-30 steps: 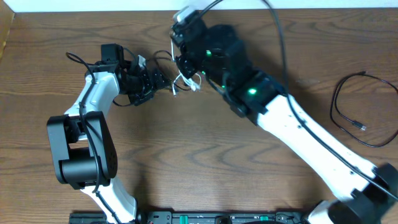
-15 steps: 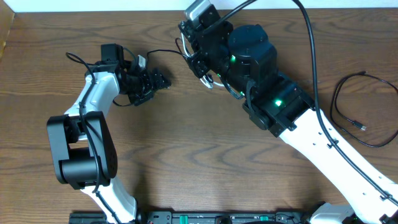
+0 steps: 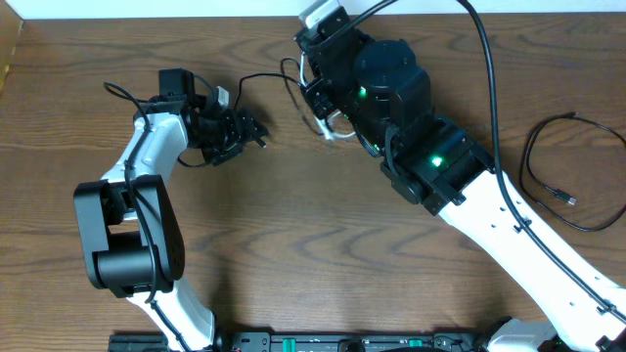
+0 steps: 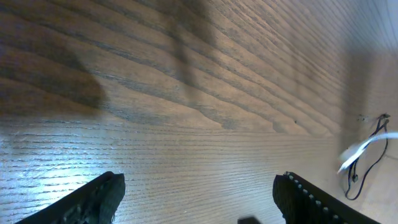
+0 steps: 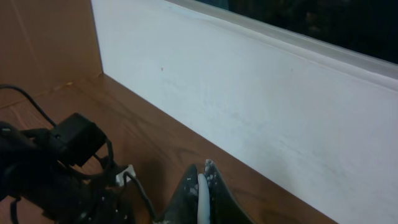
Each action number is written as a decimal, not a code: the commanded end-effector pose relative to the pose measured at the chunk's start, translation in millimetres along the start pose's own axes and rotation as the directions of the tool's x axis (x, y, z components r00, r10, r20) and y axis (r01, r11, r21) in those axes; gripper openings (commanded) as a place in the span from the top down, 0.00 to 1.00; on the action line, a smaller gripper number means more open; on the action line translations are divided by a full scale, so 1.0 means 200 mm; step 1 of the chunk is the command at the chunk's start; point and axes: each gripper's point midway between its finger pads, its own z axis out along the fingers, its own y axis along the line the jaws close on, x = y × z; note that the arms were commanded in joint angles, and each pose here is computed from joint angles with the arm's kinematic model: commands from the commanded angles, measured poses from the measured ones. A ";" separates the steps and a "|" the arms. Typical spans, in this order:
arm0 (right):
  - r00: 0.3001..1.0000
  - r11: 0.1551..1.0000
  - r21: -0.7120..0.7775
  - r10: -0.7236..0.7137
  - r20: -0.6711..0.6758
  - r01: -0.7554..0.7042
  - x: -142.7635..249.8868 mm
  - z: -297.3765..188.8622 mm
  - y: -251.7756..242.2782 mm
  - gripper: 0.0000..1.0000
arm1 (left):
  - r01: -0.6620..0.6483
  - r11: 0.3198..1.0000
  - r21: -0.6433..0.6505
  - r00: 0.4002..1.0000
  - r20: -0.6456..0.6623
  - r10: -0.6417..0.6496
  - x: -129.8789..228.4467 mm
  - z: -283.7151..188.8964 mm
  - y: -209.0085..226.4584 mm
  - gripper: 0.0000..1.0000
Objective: Untangle cables
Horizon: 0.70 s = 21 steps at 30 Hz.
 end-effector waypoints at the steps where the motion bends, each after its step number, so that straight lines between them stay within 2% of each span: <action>1: 1.000 1.000 0.022 -0.013 0.005 0.013 -0.02 0.00 -0.01 0.99 | -0.004 1.000 -0.015 1.000 -0.006 0.004 0.01 0.01 0.02 0.19; 21: 0.999 0.999 0.033 -0.017 -0.036 0.018 0.03 0.01 -0.03 0.99 | -0.004 1.000 -0.015 1.000 -0.006 0.004 0.01 0.01 0.02 0.19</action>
